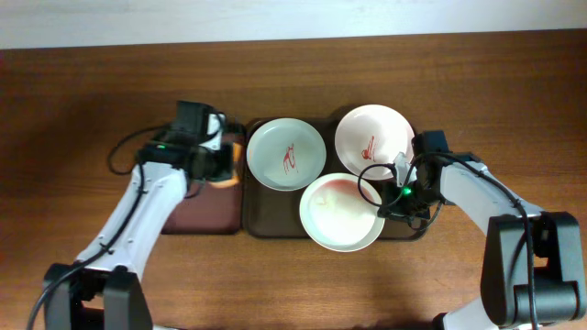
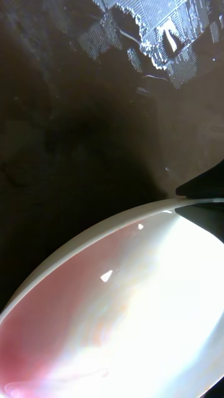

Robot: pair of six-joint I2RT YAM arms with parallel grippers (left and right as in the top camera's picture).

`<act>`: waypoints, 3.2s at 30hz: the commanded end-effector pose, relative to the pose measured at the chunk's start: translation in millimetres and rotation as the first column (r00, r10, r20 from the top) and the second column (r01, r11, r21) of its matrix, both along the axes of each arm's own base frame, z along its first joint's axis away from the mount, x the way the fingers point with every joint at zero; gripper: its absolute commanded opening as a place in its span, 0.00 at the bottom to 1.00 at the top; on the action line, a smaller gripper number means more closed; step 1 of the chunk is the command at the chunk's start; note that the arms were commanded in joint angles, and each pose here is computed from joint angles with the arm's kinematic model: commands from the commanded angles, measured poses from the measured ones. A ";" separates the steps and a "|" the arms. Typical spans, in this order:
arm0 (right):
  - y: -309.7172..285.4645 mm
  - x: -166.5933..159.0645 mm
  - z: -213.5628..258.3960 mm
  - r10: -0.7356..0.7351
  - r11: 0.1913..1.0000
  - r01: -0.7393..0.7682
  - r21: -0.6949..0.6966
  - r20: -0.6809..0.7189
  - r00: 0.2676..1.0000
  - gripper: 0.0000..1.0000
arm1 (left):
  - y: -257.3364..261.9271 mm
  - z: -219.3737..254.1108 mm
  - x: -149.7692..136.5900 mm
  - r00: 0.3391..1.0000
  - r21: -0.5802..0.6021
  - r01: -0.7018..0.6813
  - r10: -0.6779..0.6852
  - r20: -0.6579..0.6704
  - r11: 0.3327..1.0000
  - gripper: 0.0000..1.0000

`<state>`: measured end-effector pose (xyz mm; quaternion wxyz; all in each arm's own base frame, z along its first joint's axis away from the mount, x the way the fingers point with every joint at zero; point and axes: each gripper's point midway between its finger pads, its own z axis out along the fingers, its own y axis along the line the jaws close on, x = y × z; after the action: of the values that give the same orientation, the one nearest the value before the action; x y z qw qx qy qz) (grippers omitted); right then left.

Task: Clean dirty plates on tray and stack at the side
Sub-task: 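Wipe the front plate with the sponge, then return sponge to left tray, then lift the wiped front plate with the right gripper and move it right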

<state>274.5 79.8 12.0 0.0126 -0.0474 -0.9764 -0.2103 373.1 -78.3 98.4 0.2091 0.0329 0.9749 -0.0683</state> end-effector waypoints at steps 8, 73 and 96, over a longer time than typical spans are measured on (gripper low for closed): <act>1.4 -2.8 -1.4 0.006 1.000 -0.006 -0.002 -0.015 1.000 0.04 | 29.1 -79.1 -7.9 0.979 0.091 0.029 -0.010 -0.204 0.995 0.00; -66.4 33.9 118.5 0.053 0.902 0.131 -0.411 0.407 0.912 0.04 | 21.8 -30.1 -4.8 0.987 0.083 0.035 -0.021 -0.159 0.996 0.99; 9.4 54.6 199.4 0.615 0.325 0.309 -0.894 0.447 0.649 0.04 | 21.5 -29.5 -2.6 0.988 0.082 0.035 -0.022 -0.150 0.996 0.99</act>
<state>326.1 86.8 198.0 -0.3717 0.1653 -0.8293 0.3832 368.4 -52.9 63.5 0.1248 0.0439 0.9909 -0.0247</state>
